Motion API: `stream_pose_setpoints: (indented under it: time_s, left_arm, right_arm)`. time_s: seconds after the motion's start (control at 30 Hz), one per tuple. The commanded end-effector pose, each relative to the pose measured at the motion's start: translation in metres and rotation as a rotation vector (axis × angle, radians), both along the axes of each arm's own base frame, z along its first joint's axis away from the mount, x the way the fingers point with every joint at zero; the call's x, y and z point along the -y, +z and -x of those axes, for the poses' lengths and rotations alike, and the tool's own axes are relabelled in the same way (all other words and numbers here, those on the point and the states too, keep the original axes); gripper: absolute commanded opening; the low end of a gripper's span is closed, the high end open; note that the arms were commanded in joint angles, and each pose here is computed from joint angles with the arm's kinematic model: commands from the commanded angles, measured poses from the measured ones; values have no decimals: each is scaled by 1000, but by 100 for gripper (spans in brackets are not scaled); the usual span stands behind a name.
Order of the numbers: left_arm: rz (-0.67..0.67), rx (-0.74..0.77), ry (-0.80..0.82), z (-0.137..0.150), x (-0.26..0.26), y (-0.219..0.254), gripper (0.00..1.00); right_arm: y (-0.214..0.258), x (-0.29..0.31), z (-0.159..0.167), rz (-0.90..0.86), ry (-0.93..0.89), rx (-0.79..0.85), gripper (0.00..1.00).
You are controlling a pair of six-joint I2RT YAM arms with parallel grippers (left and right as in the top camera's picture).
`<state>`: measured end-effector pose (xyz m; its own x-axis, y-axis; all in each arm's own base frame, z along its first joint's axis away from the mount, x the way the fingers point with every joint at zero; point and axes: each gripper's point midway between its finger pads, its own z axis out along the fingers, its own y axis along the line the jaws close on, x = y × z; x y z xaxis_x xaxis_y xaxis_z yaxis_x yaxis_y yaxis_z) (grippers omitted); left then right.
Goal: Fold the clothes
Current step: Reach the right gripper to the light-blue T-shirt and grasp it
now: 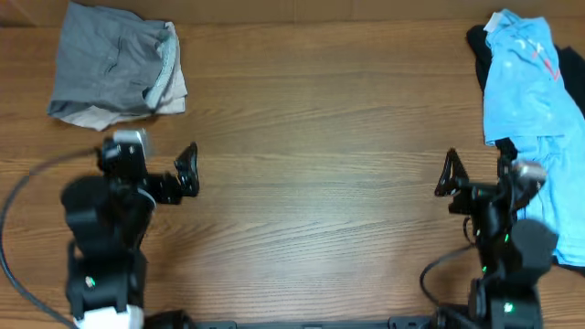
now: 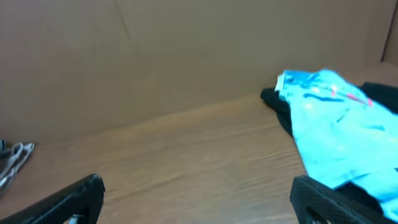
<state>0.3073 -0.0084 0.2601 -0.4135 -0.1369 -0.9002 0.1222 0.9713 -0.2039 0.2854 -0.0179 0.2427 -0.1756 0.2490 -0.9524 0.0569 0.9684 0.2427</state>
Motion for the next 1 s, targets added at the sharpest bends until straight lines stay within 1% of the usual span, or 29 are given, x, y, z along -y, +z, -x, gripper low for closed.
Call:
stream_pose_setpoints:
  time_s: [0.0, 0.13, 0.2, 0.23, 0.3, 0.33, 0.37, 0.47, 0.5, 0.57, 0.67, 0.7, 0.8, 0.83, 0.97]
  left_arm:
    - [-7, -42, -38, -18, 3, 26, 100]
    - [-6, -152, -50, -39, 0, 32, 100]
    - [-1, -165, -55, -47, -1, 32, 100]
    - [14, -169, -78, -51, 3, 31, 100]
    - [37, -174, -116, -54, 10, 28, 100]
    - [40, -180, -119, -55, 10, 26, 100]
    - [39, -184, -111, -59, 8, 23, 100]
    - [57, -225, -115, -62, 9, 10, 100]
    - [62, -225, -122, -63, 10, 10, 100]
    - [62, -215, -126, -65, 10, 12, 100]
    - [56, -184, -130, -69, 10, 17, 100]
    - [54, -179, -130, -70, 10, 18, 100]
    - [43, -175, -133, -72, 10, 17, 100]
    - [45, -181, -134, -73, 10, 15, 100]
    - [52, -223, -157, -79, 18, 0, 100]
  right_arm:
    - [28, -5, -28, -24, 47, -79, 100]
    - [31, -9, -67, -69, 97, -275, 100]
    - [32, -18, -80, -68, 168, -338, 100]
    - [32, -27, -91, -60, 243, -386, 100]
    - [31, -35, -107, -58, 324, -445, 100]
    - [31, -35, -114, -63, 331, -461, 100]
    - [28, -34, -128, -72, 333, -478, 100]
    - [20, -31, -154, -74, 332, -461, 100]
    - [18, -29, -158, -70, 325, -456, 100]
    - [15, -8, -166, -42, 228, -453, 100]
    - [4, 58, -172, -130, -90, -470, 100]
    - [-1, 74, -172, -158, -148, -473, 100]
    - [-20, 117, -174, -213, -243, -484, 94]
    - [-32, 135, -175, -228, -279, -498, 91]
    - [-77, 177, -177, -319, -387, -541, 87]
